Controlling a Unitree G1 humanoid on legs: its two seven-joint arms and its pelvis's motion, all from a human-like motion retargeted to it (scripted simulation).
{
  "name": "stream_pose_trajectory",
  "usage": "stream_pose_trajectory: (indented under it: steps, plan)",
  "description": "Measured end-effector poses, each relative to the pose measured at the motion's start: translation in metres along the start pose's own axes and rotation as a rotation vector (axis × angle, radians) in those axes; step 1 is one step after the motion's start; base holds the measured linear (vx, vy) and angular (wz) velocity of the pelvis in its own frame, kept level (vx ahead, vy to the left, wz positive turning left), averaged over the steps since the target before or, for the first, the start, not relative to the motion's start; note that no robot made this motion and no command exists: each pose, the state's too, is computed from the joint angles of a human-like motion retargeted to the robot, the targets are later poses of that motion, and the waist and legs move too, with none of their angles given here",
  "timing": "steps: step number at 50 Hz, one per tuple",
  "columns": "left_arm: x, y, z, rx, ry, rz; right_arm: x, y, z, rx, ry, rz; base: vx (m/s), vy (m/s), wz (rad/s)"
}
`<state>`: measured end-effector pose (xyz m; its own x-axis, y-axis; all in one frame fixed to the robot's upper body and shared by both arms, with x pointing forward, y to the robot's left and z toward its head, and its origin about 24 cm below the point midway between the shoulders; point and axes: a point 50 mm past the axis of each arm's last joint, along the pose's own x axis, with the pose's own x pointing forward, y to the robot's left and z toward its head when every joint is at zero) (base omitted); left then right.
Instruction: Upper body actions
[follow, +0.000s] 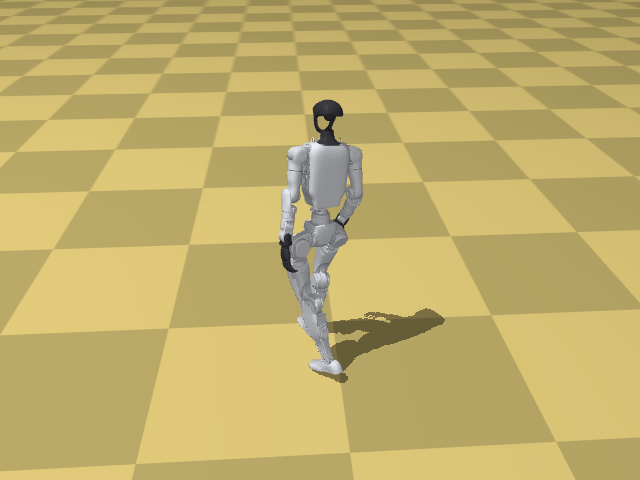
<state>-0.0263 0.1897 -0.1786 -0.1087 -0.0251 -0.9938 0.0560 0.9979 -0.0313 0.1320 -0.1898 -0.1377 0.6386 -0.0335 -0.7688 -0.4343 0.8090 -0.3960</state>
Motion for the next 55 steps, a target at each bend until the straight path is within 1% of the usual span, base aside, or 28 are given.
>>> stream_pose_trajectory:
  steps: [5,10,15,20,28,33,38,42,55]
  plan:
    - [0.0,0.003,0.002,-0.029,-0.023,0.015,0.008,0.008,0.033,0.021,-0.127,0.037,-0.14,-0.59,0.58]
    - [-0.002,0.007,0.027,0.031,-0.126,0.035,0.014,0.005,0.06,0.039,-0.224,0.047,-0.13,-0.45,0.55]
    - [-0.004,0.006,0.042,0.076,-0.201,0.044,0.02,0.006,0.079,0.008,-0.262,0.1,-0.1,-0.34,0.2]
    - [-0.003,0.003,0.04,0.114,-0.195,0.038,0.022,0.006,0.089,-0.013,-0.287,0.104,-0.03,-0.26,-0.01]
    - [0.0,-0.005,0.023,0.134,-0.125,-0.002,0.026,0.008,0.079,-0.005,-0.22,0.11,0.11,-0.06,0.39]
    - [0.0,-0.001,0.014,0.134,-0.093,0.01,0.024,0.013,0.064,0.083,-0.167,0.079,0.09,-0.09,0.25]
    - [0.001,-0.002,0.006,0.084,-0.066,-0.002,0.024,0.011,0.058,0.142,-0.135,0.056,0.03,-0.04,0.04]
    - [0.001,-0.003,0.004,0.067,-0.054,-0.01,0.027,0.006,0.056,0.128,-0.109,0.05,-0.01,-0.02,0.21]
    - [0.0,-0.003,0.014,0.118,-0.087,-0.009,0.028,-0.004,0.042,0.057,-0.032,0.016,0.0,0.0,0.01]
